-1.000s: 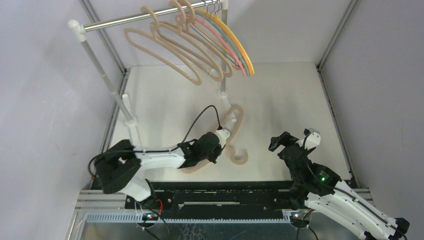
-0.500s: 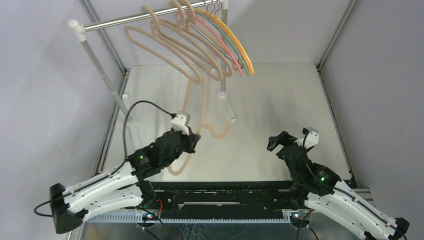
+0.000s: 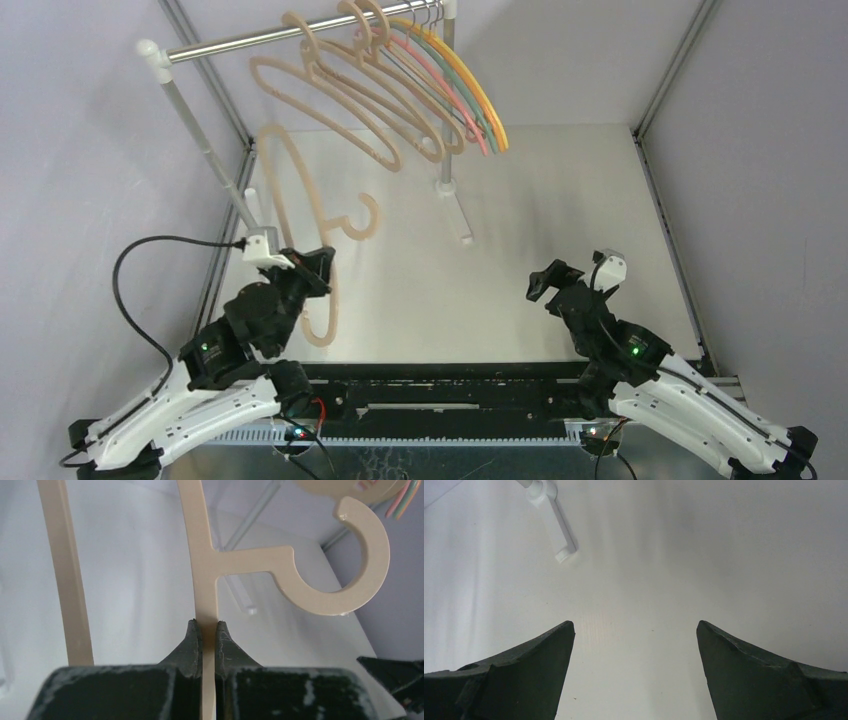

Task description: Organize the hangers

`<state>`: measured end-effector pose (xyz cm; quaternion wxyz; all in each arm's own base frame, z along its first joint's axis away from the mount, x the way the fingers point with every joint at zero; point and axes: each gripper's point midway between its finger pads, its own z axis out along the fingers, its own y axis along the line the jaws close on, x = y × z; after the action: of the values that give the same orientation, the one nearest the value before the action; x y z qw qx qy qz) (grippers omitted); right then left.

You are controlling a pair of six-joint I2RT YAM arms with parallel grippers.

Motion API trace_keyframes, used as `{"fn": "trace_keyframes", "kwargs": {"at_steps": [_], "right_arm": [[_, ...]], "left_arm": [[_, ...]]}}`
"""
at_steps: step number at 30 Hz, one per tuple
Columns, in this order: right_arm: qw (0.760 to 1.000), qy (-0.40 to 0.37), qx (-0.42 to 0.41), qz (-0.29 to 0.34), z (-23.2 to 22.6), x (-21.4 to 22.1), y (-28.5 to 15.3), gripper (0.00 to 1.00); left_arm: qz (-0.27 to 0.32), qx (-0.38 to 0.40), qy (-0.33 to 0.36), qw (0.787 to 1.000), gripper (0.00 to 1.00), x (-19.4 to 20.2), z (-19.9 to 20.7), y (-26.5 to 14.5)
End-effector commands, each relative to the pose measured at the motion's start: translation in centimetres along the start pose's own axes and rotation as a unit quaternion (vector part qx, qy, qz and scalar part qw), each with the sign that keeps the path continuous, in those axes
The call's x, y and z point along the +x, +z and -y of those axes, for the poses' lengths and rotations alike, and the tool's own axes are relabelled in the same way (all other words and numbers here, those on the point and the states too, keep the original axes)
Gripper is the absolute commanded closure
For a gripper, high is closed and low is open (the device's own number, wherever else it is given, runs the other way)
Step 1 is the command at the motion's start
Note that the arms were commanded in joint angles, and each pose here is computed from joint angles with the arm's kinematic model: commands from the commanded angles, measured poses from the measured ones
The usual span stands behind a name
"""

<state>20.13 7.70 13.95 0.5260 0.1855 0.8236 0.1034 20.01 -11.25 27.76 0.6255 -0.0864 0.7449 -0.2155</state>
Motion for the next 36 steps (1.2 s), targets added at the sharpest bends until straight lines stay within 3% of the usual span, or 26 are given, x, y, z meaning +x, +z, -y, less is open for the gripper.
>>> {"fn": "trace_keyframes", "kwargs": {"at_steps": [1, 24, 36], "right_arm": [[0.999, 0.021, -0.028, 0.020, -1.9, -2.3, -0.6, 0.00], [0.999, 0.029, -0.014, 0.036, -0.8, -3.3, -1.3, 0.00], [0.999, 0.027, -0.003, 0.033, -0.5, -3.1, -1.1, 0.00]], "left_arm": [[0.069, -0.023, -0.002, 0.997, 1.00, -6.3, 0.6, -0.2], [0.168, 0.092, -0.079, 0.978, 1.00, -19.9, 4.9, 7.5], [0.194, 0.131, -0.145, 0.961, 1.00, -23.8, 4.3, 10.6]]}}
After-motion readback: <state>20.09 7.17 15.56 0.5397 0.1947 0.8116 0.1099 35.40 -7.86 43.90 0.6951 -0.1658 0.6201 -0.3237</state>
